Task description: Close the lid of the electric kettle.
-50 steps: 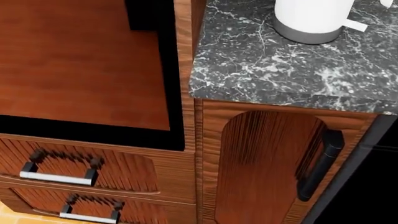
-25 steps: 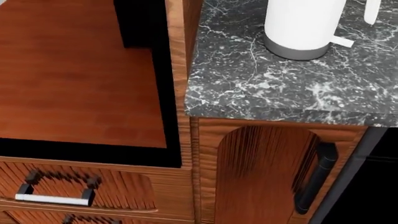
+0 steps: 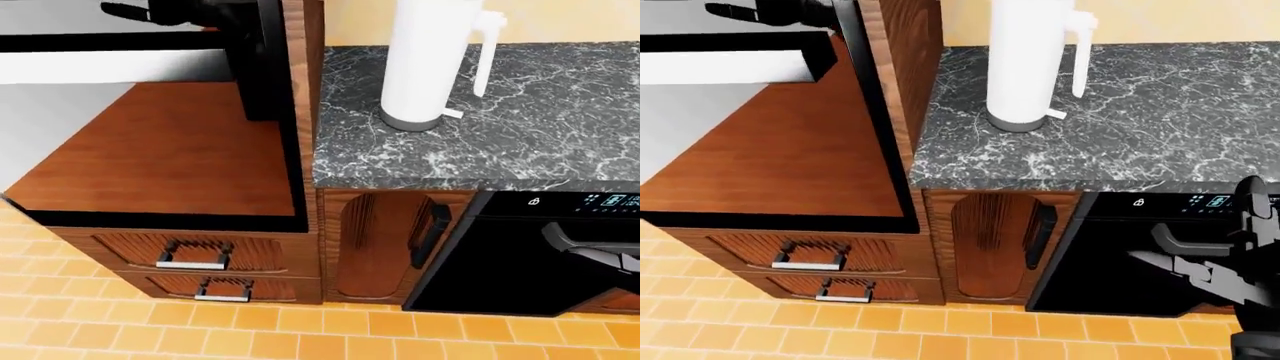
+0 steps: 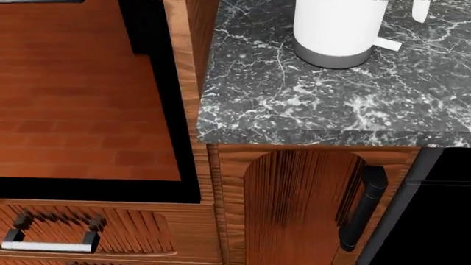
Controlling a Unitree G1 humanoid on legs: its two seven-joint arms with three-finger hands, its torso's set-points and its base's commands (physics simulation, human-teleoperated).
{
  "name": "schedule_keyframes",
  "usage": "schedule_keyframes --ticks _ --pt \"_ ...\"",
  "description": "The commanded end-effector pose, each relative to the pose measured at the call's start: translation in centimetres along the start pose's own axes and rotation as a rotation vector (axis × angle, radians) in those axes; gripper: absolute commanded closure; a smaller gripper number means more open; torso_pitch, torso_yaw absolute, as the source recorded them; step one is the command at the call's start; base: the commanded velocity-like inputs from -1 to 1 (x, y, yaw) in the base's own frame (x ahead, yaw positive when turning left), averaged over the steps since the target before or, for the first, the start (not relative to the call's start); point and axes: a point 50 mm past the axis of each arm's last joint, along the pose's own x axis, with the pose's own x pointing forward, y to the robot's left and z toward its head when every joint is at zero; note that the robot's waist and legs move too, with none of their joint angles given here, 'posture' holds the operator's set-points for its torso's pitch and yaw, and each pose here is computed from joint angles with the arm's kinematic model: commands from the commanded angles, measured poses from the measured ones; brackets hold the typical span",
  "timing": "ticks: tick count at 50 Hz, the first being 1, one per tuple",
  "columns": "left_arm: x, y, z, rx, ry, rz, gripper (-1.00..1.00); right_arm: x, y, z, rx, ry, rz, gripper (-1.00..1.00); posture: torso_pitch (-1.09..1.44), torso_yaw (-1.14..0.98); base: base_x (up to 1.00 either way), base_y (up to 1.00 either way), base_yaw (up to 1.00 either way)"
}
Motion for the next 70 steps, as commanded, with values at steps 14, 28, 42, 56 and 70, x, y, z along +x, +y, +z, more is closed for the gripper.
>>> schedule_keyframes --ticks 14,28,42,56,70 --pt "-0.07 -0.32 1.26 0.015 -0.059 -0.014 -1.00 -0.12 0.18 1.08 -0.022 -0.063 0.012 -1.00 0.00 0.00 0.06 0.00 0.00" --pt "0.08 -0.38 1.08 0.014 -0.059 -0.015 -1.00 -0.02 0.19 0.90 -0.023 -0.061 0.012 -1.00 0.00 0.00 0.06 0.00 0.00" --pt "0.08 -0.36 1.12 0.012 -0.059 -0.013 -1.00 -0.06 0.22 0.83 -0.022 -0.058 0.014 -1.00 0.00 0.00 0.06 0.00 0.00" --pt "0.00 -0.39 1.17 0.012 -0.059 -0.015 -1.00 -0.12 0.27 0.88 -0.025 -0.055 0.015 -1.00 0.00 0.00 0.10 0.00 0.00" --pt "0.05 -0.44 1.12 0.013 -0.060 -0.017 -1.00 -0.07 0.28 0.87 -0.027 -0.055 0.015 -1.00 0.00 0.00 0.16 0.00 0.00"
